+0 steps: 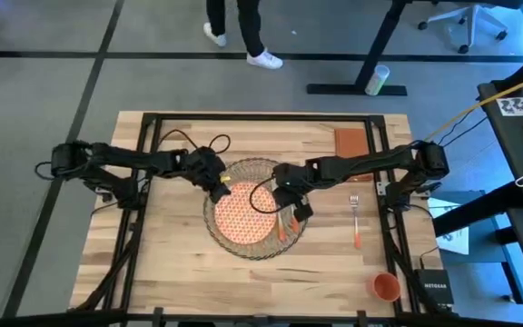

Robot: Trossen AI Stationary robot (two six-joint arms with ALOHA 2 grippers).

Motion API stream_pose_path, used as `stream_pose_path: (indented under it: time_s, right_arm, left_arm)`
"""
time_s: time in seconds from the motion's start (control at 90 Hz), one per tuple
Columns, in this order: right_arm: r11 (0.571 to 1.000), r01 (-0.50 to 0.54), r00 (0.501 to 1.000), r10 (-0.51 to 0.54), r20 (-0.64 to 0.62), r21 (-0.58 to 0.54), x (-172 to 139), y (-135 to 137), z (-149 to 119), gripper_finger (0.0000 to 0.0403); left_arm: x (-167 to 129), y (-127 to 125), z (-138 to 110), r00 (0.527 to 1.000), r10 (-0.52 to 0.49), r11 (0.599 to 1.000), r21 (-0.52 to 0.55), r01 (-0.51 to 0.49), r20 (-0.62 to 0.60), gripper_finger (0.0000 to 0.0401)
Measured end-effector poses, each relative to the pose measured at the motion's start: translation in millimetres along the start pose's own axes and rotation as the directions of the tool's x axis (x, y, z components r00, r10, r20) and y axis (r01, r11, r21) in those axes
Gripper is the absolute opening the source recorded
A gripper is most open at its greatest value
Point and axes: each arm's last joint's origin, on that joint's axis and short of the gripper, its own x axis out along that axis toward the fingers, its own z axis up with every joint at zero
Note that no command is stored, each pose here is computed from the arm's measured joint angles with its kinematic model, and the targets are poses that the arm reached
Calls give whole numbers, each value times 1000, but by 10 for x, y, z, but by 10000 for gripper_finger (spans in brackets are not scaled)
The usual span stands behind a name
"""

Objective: Set table place
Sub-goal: Put the orange plate on the brown woven placemat to the left of the knife

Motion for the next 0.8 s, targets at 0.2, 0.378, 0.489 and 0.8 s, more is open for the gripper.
stream_pose_path:
  time_s: [0.2,0.378,0.489,0.8]
  right_arm:
    - [1000,-2,1000,2,-4,1,0,2,-4,0]
    - [1000,-3,1000,3,-6,1,0,3,-6,0]
    - [1000,-4,1000,4,-8,1,0,4,-8,0]
    - [1000,-7,1000,7,-12,2,0,7,-12,0]
  left_arm:
    - [36,30,-22,999,31,999,8,-31,-20,13]
    - [38,67,-60,995,97,994,49,-95,-39,56]
    - [37,74,-66,993,106,993,47,-104,-43,80]
    - [22,55,-39,995,94,994,62,-93,-13,120]
